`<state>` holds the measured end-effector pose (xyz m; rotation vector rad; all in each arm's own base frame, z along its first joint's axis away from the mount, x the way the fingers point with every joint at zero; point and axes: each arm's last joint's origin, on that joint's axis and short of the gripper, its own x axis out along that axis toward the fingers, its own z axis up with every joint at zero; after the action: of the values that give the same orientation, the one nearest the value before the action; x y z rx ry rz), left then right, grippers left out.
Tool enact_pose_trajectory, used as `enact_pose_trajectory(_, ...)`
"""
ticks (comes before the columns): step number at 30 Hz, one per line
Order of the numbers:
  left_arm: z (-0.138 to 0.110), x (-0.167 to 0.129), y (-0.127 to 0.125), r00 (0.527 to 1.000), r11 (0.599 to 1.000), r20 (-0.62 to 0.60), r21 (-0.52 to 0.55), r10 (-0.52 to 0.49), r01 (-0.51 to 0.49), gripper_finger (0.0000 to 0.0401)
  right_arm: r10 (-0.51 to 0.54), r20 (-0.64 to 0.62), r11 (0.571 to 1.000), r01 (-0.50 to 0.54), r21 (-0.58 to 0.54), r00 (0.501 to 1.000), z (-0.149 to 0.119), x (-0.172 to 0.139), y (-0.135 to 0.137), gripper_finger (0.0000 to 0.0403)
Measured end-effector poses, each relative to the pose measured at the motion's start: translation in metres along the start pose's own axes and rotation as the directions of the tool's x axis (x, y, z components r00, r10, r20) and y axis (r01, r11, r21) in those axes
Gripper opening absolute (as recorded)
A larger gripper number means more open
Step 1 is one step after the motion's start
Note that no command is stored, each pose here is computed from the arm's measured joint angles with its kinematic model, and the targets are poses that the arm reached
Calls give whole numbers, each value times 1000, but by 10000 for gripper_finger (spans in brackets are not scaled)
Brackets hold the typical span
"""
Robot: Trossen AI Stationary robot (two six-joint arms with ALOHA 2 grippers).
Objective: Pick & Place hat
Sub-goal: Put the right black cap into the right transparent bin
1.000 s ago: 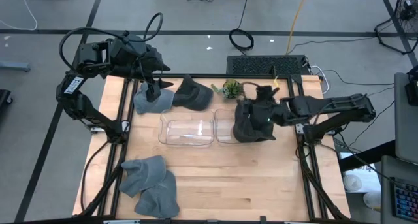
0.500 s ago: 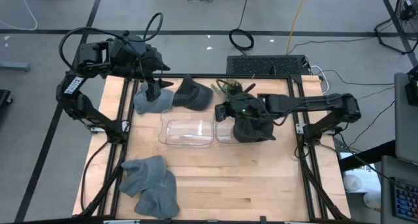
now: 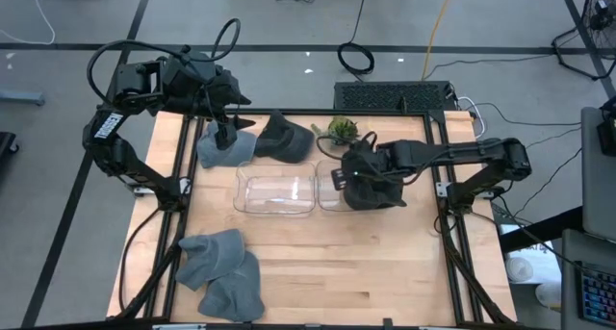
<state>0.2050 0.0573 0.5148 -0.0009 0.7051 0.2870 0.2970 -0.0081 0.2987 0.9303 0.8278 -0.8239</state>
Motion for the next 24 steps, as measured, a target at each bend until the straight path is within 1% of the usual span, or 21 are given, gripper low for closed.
enact_pose_trajectory(2,0,0,0,1000,1000,0,-2,0,0,266,-65,-22,998,66,24,998,-2,-1,-7,0)
enact_pose_trajectory(6,0,0,0,1000,1000,0,-5,0,0,260,-174,-67,984,176,30,983,-8,-7,-19,0)
enact_pose_trajectory(12,0,0,0,1000,1000,0,-8,0,0,249,-248,-95,968,251,20,964,-14,-9,-25,0)
enact_pose_trajectory(18,0,0,0,1000,1000,0,-11,0,0,253,-365,-127,929,371,24,922,-17,-13,-37,0)
enact_pose_trajectory(24,0,0,0,1000,1000,-1,-24,0,0,253,-411,-158,907,420,23,898,-27,3,-48,0)
